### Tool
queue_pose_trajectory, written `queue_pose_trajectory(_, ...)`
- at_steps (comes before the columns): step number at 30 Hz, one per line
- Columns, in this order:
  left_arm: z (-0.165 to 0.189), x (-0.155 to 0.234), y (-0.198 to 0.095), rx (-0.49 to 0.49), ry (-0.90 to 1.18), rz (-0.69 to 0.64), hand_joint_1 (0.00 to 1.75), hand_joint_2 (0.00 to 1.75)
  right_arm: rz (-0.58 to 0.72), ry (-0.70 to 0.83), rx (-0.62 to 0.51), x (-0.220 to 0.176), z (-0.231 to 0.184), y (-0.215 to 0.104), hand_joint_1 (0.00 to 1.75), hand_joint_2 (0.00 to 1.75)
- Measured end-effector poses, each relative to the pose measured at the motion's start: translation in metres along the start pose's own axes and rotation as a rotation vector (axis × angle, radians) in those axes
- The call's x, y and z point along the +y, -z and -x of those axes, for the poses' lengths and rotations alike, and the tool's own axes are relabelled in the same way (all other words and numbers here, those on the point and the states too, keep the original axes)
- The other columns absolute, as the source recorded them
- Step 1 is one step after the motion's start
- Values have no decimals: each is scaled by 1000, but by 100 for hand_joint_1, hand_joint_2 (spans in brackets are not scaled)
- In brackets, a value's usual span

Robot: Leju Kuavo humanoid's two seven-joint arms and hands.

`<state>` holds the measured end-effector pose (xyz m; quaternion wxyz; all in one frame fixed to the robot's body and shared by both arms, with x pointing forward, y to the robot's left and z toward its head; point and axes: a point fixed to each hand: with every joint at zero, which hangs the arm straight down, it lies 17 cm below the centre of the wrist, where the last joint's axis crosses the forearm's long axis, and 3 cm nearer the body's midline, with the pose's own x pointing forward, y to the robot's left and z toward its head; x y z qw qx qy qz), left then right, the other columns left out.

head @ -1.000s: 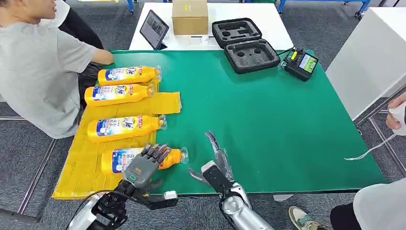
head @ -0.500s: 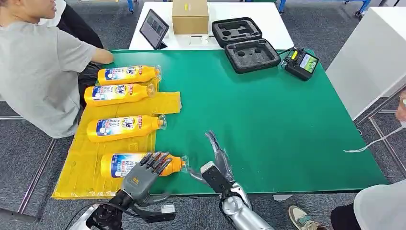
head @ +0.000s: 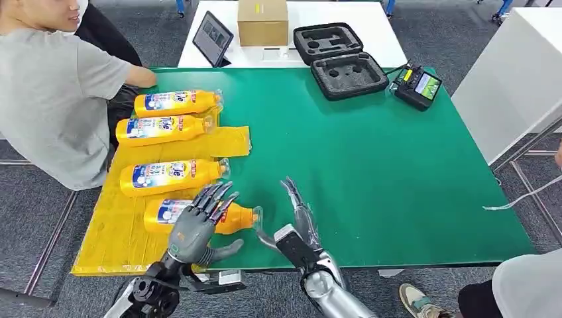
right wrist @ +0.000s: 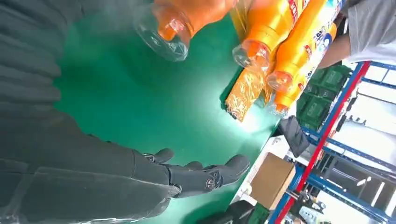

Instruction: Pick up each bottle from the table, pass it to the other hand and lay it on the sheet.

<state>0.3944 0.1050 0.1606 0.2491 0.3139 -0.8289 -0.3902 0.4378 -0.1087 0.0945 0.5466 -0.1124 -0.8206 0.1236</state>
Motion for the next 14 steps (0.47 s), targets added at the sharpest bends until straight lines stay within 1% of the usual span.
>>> queue_pose_trajectory(3, -1, 3, 12, -7, 0, -28, 0, 175, 8, -7, -2, -1, -1, 0, 0, 175)
queue_pose_trajectory(7, -2, 6, 18, -15, -9, -56, 0, 175, 16, -24, -13, -3, -3, 0, 0, 175)
queue_pose_trajectory(9, 2, 10, 20, 4, -26, -81, 0, 175, 17, -27, -19, -3, -4, -1, 0, 175)
queue_pose_trajectory(12, 10, 22, 22, 66, -103, -153, 0, 175, 34, -22, -35, -7, -11, 0, 0, 175)
queue_pose_trajectory(14, 11, 23, 23, 73, -108, -162, 0, 175, 36, -19, -43, -7, -14, 1, 0, 175)
